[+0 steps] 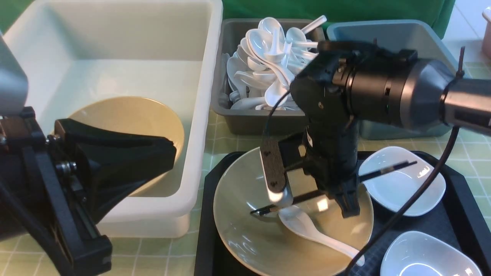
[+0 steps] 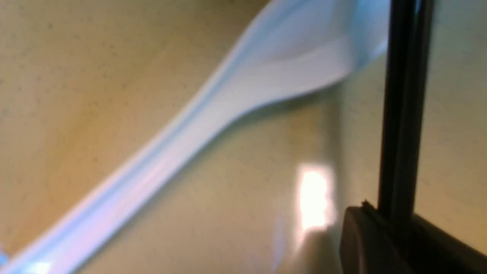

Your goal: On green table put chopsticks spoon bowls plates into blue grey white boxes.

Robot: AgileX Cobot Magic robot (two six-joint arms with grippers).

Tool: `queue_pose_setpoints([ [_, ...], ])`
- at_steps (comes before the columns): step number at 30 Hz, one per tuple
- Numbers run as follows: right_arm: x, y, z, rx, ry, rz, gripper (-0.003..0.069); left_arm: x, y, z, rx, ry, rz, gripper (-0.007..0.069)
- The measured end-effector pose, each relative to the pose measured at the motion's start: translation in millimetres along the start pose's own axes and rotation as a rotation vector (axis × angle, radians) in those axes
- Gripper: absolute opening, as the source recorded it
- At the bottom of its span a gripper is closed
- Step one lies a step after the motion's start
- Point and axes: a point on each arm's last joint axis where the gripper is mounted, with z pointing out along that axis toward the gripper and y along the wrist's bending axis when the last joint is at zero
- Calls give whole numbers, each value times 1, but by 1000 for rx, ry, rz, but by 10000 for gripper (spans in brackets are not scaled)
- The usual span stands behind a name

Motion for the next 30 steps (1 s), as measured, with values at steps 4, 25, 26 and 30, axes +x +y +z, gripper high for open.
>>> queue_pose_setpoints([
  [4, 2, -13, -21, 36, -58, 43, 64, 0, 0, 0, 0, 0, 0, -1],
  [25, 192, -144, -40, 331, -465, 1333, 63, -10, 4, 57, 188, -82, -20, -1],
  [26, 202, -156, -28, 363, -507, 1413, 63, -11, 4, 61, 209, -96, -31, -1],
  [30, 215, -174, 1, 397, -570, 1534, 63, -14, 3, 62, 224, -129, -42, -1],
])
